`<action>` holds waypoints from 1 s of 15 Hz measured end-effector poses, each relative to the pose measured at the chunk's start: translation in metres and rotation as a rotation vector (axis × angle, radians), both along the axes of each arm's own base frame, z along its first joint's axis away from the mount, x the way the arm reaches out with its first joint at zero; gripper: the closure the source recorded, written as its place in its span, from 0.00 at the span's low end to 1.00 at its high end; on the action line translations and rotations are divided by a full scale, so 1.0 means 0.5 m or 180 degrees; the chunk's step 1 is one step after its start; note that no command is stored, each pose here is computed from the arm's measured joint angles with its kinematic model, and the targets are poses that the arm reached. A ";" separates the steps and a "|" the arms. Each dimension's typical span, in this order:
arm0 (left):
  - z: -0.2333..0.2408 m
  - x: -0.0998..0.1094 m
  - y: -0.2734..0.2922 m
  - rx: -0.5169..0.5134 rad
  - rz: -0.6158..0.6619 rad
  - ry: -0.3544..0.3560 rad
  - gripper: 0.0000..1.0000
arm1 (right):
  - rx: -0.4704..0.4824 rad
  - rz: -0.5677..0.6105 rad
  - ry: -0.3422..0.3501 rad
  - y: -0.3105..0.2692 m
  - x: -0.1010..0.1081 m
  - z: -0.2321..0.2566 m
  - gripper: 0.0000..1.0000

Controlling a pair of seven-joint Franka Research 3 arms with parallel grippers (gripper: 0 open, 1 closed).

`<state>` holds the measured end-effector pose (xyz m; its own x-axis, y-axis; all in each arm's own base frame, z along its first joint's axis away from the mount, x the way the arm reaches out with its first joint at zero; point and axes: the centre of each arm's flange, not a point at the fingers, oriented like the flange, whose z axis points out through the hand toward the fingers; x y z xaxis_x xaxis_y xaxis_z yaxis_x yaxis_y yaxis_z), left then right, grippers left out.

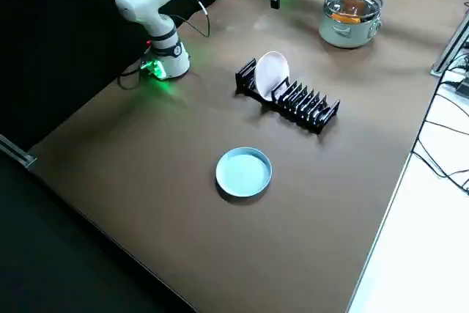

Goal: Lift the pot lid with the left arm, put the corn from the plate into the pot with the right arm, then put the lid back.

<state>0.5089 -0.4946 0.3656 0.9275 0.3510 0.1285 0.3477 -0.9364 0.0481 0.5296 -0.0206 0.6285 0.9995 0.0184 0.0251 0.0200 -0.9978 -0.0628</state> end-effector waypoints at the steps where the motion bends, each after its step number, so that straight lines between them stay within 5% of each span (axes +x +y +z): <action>1: -0.005 -0.002 -0.003 0.0014 -0.0014 -0.0010 0.55 | 0.0000 0.0001 0.0000 0.000 0.000 0.000 0.00; 15: -0.038 -0.004 -0.007 0.0100 -0.0060 -0.0018 0.57 | 0.0003 0.0014 0.0035 0.004 -0.002 -0.002 0.00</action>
<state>0.5070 -0.4980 0.3465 0.9332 0.3291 0.1445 0.3297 -0.9439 0.0206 0.5284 -0.0186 0.6276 0.9996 0.0227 0.0140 0.0236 -0.9977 -0.0639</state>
